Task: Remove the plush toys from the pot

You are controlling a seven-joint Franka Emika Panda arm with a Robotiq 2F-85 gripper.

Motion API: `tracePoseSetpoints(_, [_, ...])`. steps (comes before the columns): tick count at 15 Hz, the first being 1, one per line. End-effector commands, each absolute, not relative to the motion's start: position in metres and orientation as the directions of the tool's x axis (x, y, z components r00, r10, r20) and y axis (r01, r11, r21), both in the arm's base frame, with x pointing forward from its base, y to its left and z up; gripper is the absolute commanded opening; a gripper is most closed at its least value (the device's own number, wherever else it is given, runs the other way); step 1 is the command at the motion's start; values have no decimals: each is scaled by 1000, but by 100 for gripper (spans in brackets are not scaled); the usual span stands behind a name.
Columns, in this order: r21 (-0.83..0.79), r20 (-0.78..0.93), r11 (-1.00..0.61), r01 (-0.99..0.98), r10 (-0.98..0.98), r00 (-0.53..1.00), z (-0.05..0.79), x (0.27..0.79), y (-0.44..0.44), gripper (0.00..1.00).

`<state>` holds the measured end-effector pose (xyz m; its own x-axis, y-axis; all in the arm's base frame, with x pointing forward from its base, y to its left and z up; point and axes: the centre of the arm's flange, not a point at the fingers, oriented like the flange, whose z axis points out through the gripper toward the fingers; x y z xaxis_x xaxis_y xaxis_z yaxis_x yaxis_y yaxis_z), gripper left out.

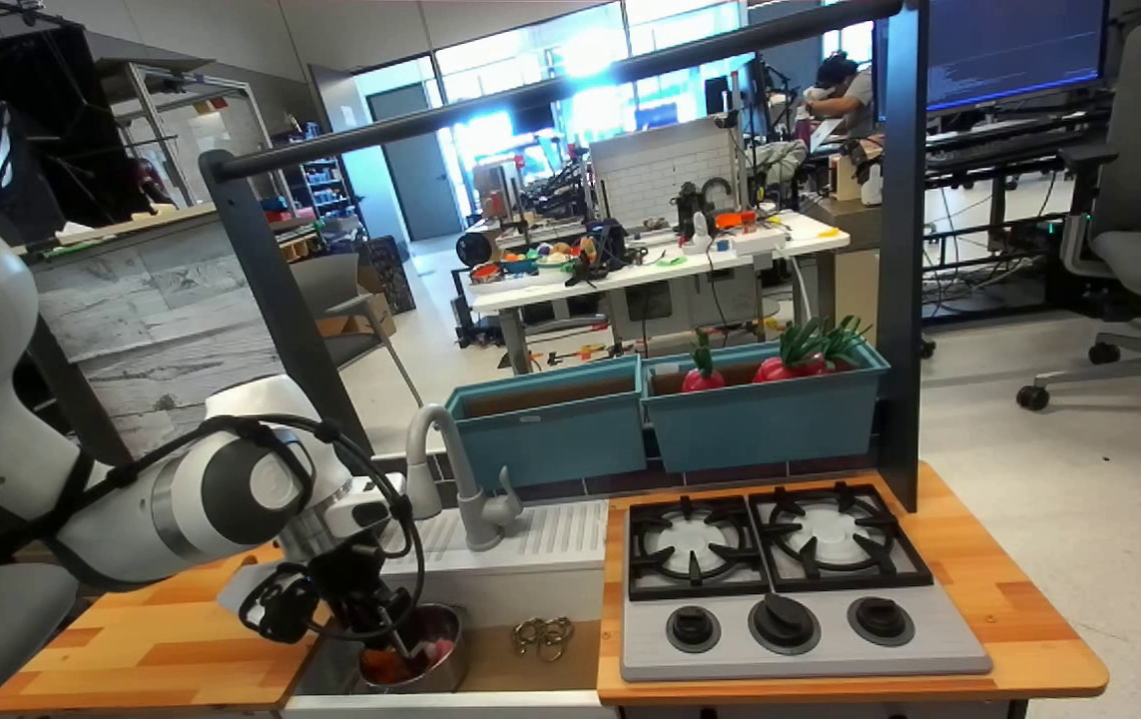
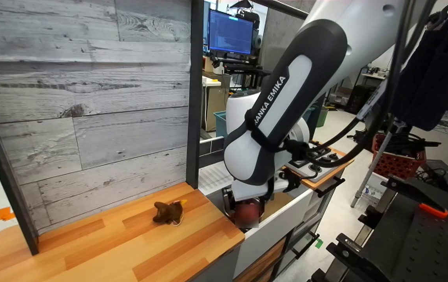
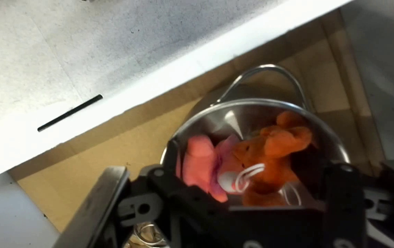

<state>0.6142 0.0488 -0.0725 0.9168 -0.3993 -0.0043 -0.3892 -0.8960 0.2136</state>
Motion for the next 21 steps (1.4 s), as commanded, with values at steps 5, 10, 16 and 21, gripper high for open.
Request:
tracePoseSetpoints(5, [233,-96,-871,-431,-462,882,-76,608,46,20])
tracePoseSetpoints(10, [204,-114,-874,-442,-469,876,-73,608,49,0])
tracePoseSetpoints(16, [89,-1,-914,-395,-397,918,-7,608,69,1])
tracePoseSetpoints(21, [-53,153,-951,-304,-309,939,69,604,96,1])
